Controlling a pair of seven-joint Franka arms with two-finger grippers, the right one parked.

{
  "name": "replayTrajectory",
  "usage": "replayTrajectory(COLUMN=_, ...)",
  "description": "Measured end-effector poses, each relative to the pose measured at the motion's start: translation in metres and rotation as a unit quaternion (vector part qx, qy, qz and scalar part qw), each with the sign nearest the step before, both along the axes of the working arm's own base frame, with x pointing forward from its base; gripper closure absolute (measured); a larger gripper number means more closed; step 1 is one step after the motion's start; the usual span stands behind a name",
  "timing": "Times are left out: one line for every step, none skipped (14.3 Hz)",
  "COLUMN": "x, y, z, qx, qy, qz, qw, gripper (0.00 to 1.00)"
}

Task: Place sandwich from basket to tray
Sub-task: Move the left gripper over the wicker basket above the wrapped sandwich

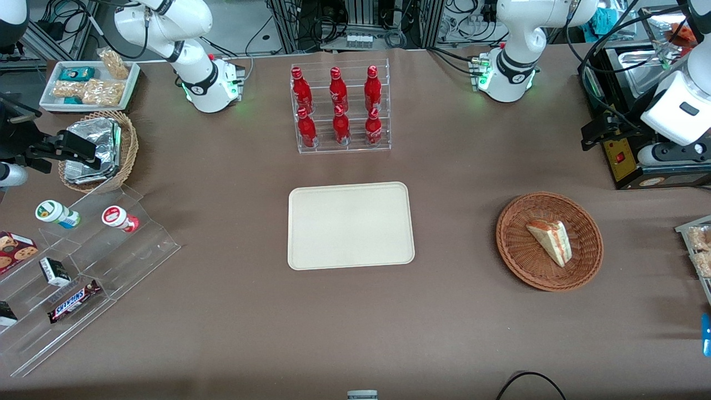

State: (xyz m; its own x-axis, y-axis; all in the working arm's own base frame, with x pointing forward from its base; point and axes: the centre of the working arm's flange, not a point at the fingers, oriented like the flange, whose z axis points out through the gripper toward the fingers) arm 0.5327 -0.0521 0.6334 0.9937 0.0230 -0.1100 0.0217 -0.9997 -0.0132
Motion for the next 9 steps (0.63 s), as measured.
replayTrajectory(x=0.0, y=-0.001, z=0.0, qx=0.0, qy=0.0, qz=-0.003, qw=1.0, gripper=0.0)
replayTrajectory(x=0.0, y=-0.002, z=0.0, qx=0.0, qy=0.001, qz=-0.006, qw=1.0, gripper=0.0)
replayTrajectory(x=0.0, y=-0.003, z=-0.001, qx=0.0, qy=0.002, qz=-0.009, qw=1.0, gripper=0.0)
replayTrajectory(x=0.0, y=-0.003, z=-0.004, qx=0.0, qy=0.006, qz=-0.01, qw=0.9999, gripper=0.0)
replayTrajectory(x=0.0, y=-0.003, z=-0.011, qx=0.001, qy=0.013, qz=-0.011, qw=0.9999, gripper=0.0)
replayTrajectory(x=0.002, y=-0.003, z=-0.022, qx=0.003, qy=0.024, qz=-0.01, qw=0.9997, gripper=0.0)
replayTrajectory(x=0.006, y=-0.003, z=-0.037, qx=0.005, qy=0.034, qz=-0.01, qw=0.9994, gripper=0.0)
replayTrajectory(x=0.011, y=-0.002, z=-0.055, qx=0.006, qy=0.038, qz=-0.01, qw=0.9992, gripper=0.0)
replayTrajectory(x=0.016, y=-0.002, z=-0.076, qx=0.007, qy=0.038, qz=-0.009, qw=0.9992, gripper=0.0)
